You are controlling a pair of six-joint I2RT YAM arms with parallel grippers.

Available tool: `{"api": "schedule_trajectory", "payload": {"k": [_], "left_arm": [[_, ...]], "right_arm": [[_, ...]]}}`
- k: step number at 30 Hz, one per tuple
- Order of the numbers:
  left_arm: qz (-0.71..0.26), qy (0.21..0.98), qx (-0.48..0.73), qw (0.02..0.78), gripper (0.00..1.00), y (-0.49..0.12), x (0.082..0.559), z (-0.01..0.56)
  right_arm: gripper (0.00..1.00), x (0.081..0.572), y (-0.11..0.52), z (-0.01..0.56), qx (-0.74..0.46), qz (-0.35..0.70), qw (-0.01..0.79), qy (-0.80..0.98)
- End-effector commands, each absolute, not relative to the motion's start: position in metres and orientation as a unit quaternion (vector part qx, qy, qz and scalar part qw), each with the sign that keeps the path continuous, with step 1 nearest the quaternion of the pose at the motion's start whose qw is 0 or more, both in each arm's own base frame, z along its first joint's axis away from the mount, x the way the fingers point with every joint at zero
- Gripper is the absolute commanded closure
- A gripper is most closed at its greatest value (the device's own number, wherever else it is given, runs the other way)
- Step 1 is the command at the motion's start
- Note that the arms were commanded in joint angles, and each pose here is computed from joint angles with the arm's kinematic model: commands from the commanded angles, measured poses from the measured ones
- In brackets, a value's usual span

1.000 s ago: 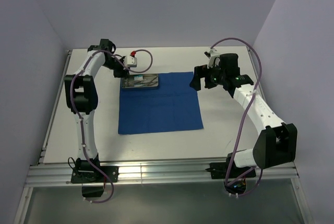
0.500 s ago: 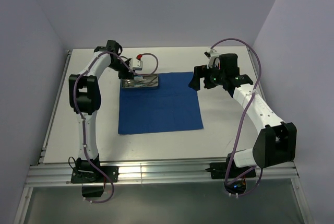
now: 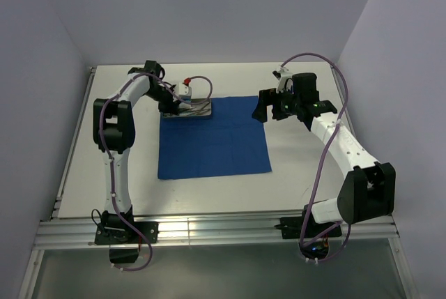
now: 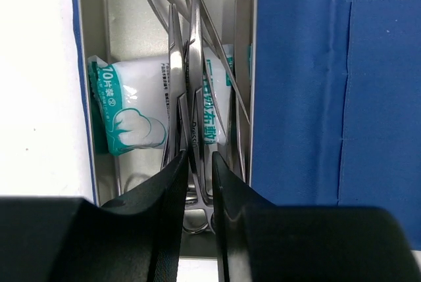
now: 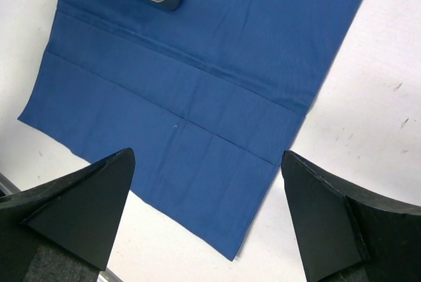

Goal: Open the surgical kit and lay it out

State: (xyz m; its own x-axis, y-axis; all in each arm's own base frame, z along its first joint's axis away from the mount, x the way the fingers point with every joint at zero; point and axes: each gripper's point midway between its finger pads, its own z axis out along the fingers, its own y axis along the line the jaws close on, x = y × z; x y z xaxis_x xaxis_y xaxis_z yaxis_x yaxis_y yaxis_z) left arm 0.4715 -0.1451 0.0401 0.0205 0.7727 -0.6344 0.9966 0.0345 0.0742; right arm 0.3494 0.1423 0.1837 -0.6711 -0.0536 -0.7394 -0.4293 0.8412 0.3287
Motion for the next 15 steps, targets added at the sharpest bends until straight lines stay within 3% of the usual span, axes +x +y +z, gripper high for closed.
{"api": "schedule_trajectory", "payload": {"k": [1,15], "left_arm": [[-0.192,0.664,0.66,0.295,0.74,-0.148,0.478,0.071],[-0.183,0.678,0.648,0.296,0.77,-0.153,0.488,0.067]], "right_arm": [[0.0,0.35,0.143,0.182,-0.13,0.253,0.379,0.881],[0.0,0.353,0.143,0.182,-0.129,0.252,0.38,0.881]]}}
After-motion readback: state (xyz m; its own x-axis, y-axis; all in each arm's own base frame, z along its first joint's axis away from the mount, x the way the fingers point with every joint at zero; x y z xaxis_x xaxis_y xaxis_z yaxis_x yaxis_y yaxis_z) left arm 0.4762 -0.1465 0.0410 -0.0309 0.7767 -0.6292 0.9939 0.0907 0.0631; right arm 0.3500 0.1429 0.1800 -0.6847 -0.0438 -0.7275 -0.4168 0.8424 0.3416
